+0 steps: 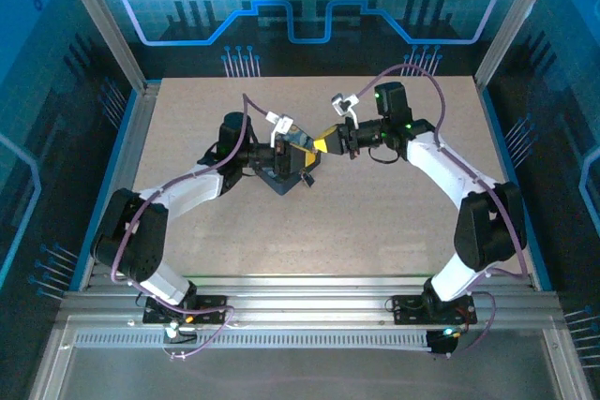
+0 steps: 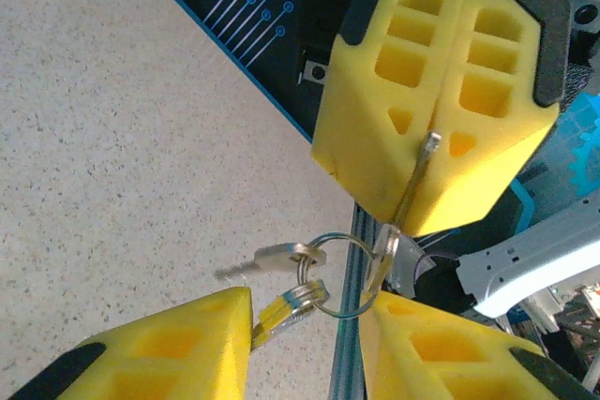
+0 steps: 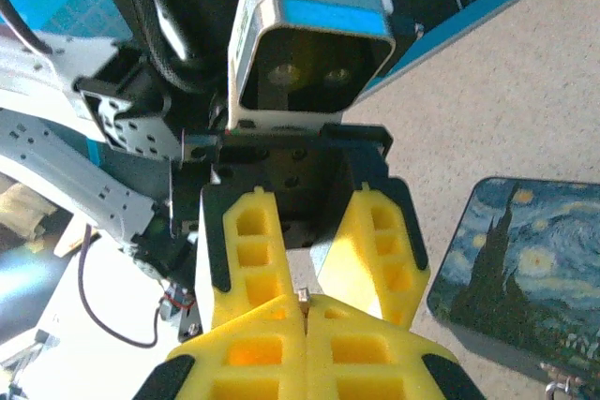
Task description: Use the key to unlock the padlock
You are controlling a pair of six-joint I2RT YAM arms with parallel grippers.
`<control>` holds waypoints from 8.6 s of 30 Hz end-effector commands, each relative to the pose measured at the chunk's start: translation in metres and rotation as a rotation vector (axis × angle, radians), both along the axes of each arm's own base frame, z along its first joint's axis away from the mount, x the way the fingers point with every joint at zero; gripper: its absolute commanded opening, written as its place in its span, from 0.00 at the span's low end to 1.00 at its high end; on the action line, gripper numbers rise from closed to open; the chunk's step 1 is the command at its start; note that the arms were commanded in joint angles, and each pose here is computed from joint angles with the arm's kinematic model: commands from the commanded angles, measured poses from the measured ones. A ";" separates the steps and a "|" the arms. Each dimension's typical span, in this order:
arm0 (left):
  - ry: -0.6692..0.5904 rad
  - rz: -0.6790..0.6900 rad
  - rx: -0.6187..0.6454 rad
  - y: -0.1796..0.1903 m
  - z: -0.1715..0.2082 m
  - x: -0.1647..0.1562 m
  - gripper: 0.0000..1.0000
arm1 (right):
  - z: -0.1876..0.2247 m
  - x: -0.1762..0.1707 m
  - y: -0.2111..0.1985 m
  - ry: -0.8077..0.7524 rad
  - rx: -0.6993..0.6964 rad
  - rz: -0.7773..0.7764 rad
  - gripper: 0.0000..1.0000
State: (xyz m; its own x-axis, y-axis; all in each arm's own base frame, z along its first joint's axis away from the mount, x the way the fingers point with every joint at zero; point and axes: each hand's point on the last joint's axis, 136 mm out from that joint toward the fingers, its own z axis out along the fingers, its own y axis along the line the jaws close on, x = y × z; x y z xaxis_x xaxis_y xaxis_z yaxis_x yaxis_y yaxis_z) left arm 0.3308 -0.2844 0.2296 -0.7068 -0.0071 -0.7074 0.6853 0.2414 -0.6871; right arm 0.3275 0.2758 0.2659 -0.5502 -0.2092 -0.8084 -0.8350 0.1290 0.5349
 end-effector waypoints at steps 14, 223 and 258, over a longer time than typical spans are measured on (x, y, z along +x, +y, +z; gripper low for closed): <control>-0.077 -0.087 0.003 0.006 0.023 -0.012 0.39 | -0.021 -0.016 0.010 0.081 -0.077 0.089 0.02; 0.004 -0.007 -0.005 0.041 0.009 0.004 0.24 | -0.046 -0.020 0.041 0.319 -0.072 0.068 0.00; 0.038 -0.041 0.014 0.042 0.007 -0.004 0.00 | -0.054 -0.005 0.039 0.337 -0.076 0.024 0.04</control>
State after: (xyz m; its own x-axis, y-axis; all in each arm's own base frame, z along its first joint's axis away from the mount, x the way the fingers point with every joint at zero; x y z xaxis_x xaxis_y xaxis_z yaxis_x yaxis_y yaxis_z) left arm 0.3297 -0.2398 0.2205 -0.7578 0.0241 -0.6520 0.6349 0.2574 -0.7284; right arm 0.3146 0.3118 0.2073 -0.7851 -0.2939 -0.5452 -0.6041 0.1695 0.7787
